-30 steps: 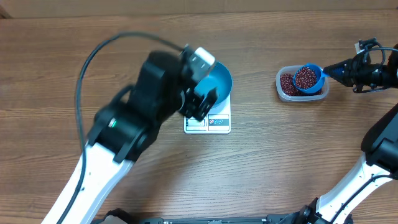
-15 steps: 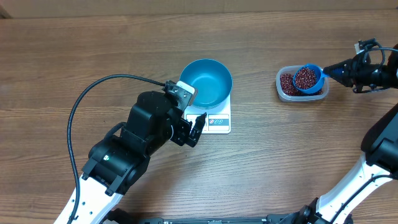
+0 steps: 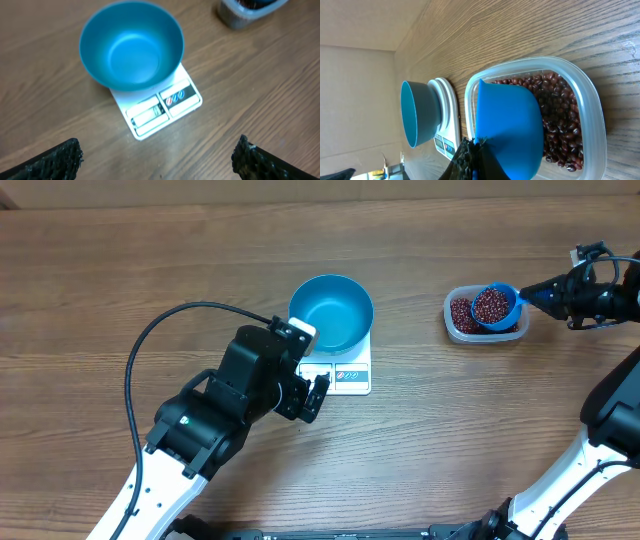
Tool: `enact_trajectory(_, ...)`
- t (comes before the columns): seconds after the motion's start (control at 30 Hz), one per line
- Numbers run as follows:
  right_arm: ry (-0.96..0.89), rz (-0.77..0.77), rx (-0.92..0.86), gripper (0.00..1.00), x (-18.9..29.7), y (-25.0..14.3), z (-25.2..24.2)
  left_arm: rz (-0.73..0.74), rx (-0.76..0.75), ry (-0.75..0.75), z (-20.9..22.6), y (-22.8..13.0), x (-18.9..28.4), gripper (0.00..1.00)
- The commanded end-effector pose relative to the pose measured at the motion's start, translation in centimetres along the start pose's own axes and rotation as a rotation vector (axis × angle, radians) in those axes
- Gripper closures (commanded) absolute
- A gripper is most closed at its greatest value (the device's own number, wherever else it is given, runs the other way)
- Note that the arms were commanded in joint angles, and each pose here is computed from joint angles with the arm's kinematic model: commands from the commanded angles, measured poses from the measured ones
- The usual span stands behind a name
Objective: Scoop item into bowl and weigh 150g on scale
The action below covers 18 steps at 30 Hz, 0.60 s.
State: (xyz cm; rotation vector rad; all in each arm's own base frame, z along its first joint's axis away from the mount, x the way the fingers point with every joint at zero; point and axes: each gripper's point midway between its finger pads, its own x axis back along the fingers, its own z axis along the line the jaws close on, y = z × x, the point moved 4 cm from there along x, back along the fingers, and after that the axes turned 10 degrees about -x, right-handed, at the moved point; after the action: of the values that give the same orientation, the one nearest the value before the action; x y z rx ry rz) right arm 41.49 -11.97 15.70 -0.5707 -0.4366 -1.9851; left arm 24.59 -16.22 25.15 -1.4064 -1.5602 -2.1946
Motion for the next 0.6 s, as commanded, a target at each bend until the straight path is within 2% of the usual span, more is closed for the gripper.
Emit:
enact_trajectory(0.0,0.029,0.004,-0.008,0.96,-0.3,0.0,-0.3,0.032,0.011,-0.018,-0.2,-0.5,-0.6,0.0)
enact_trajectory(0.57,0.029,0.004,-0.008,0.96,-0.3,0.0,-0.3,0.065,0.013,-0.021,-0.2,-0.9,-1.7,0.0)
